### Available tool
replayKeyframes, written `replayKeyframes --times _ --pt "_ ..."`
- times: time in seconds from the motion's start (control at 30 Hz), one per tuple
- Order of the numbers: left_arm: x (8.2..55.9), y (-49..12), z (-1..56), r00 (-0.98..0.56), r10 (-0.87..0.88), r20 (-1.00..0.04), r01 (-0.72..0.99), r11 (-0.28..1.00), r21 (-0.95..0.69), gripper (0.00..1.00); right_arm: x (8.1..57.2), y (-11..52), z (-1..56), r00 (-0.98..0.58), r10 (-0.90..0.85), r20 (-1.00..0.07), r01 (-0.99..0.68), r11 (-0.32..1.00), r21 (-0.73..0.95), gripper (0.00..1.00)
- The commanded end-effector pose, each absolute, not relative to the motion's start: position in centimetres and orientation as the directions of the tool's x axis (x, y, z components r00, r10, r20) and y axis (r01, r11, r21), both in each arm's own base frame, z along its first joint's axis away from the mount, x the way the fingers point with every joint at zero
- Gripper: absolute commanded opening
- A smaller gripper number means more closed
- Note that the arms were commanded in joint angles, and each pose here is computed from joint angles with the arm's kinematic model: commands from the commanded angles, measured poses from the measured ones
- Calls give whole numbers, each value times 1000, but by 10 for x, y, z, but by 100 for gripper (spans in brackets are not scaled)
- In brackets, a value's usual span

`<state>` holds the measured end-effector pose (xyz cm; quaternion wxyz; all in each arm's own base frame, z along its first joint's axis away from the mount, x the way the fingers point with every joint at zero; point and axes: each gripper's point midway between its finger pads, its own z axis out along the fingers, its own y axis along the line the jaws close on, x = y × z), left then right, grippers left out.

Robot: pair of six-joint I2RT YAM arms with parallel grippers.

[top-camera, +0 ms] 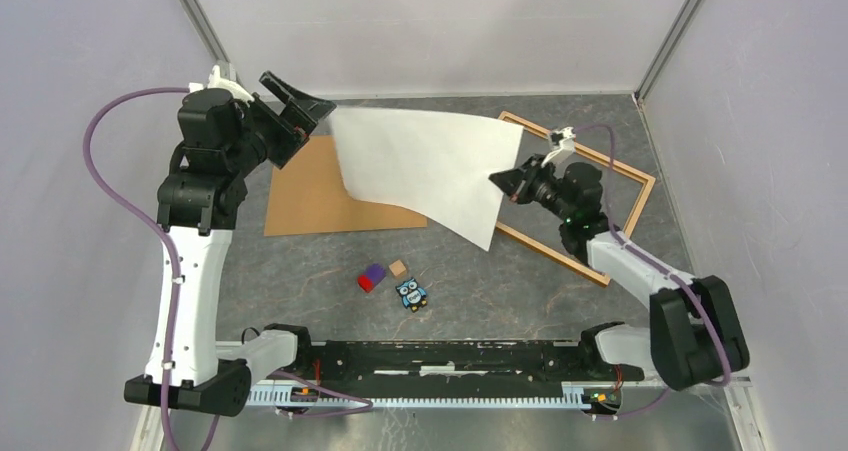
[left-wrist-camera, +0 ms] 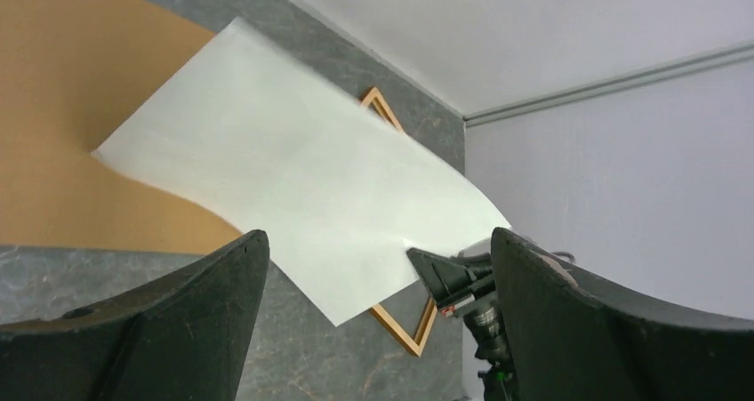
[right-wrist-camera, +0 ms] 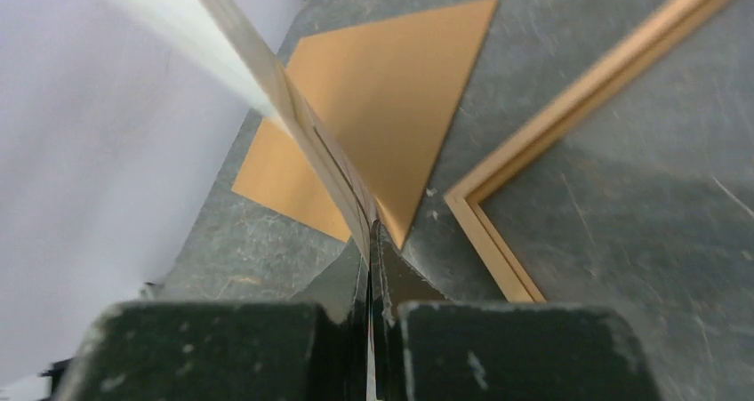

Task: Put the photo into the frame
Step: Turn over the photo from the photo frame.

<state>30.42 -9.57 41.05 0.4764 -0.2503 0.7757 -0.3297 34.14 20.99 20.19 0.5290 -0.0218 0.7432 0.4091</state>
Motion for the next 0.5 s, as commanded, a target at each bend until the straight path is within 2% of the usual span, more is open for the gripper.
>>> replayKeyframes --times 0.0,0.07,0.27,0.47 --pt "316 -112 435 -413 -616 -671 132 689 -713 100 342 179 186 -691 476 -543 -307 487 818 0" --pt "321 -119 425 -448 -595 -667 152 685 -713 100 352 144 161 -723 506 -470 -169 530 831 0" --pt "331 -142 357 -597 -458 -658 210 703 -680 100 362 57 109 -776 488 -401 9 644 765 0" --pt "327 -164 274 -655 -307 -691 215 800 -560 100 361 -27 83 -825 332 -457 125 896 425 0"
